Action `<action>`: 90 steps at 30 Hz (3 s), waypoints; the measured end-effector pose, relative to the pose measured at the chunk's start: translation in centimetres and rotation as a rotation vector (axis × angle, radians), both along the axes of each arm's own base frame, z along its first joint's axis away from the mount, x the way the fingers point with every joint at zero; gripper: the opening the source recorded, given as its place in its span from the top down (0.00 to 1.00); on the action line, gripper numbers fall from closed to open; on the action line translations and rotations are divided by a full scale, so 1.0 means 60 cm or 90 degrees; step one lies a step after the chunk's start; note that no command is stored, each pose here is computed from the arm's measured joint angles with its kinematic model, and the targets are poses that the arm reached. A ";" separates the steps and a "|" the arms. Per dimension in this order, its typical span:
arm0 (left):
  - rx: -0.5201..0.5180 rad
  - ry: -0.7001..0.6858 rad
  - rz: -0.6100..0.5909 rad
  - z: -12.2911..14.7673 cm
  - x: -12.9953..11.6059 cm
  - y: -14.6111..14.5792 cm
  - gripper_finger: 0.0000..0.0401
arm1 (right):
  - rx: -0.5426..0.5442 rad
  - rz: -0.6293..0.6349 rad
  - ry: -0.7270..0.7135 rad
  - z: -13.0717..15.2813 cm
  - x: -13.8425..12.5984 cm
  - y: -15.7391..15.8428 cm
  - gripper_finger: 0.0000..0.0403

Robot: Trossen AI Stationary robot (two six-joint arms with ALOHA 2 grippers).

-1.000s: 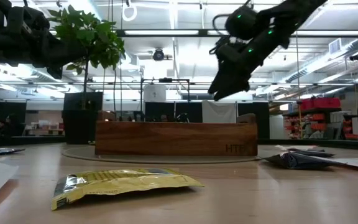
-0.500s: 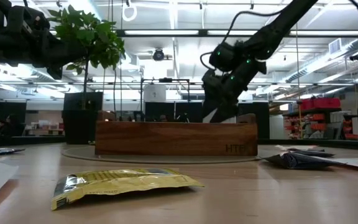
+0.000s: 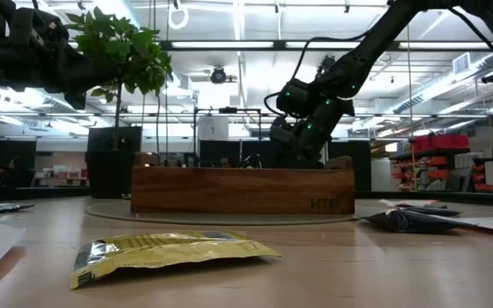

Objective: Pick & Place Tea
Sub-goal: Put the white tea bag into the right section of the wooden organizer

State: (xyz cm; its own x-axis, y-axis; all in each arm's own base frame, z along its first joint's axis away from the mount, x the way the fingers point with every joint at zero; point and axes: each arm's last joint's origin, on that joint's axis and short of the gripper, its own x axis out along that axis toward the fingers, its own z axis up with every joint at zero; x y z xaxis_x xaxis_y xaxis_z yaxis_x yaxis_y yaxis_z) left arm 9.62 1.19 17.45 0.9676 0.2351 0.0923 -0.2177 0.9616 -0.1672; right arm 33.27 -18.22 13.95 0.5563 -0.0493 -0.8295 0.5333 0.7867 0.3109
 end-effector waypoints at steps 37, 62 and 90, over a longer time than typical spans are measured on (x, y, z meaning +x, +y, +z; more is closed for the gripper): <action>0.003 0.001 0.000 0.000 0.000 0.000 0.95 | -0.059 0.038 0.001 -0.005 0.008 0.001 0.99; 0.000 0.000 0.000 0.000 0.000 0.000 0.95 | -0.325 0.135 -0.020 0.160 0.013 0.185 1.00; -0.012 -0.003 -0.001 0.000 0.000 0.000 0.95 | -0.375 0.148 0.012 0.184 -0.044 0.424 1.00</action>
State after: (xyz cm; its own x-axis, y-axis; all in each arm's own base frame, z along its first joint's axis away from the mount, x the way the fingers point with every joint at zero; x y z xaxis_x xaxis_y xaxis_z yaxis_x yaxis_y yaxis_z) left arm 9.62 1.19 17.45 0.9676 0.2351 0.0923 -0.2152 0.9587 -0.1859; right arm 30.65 7.21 24.96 0.5930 -0.3801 -0.7098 0.3292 0.9190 -0.2170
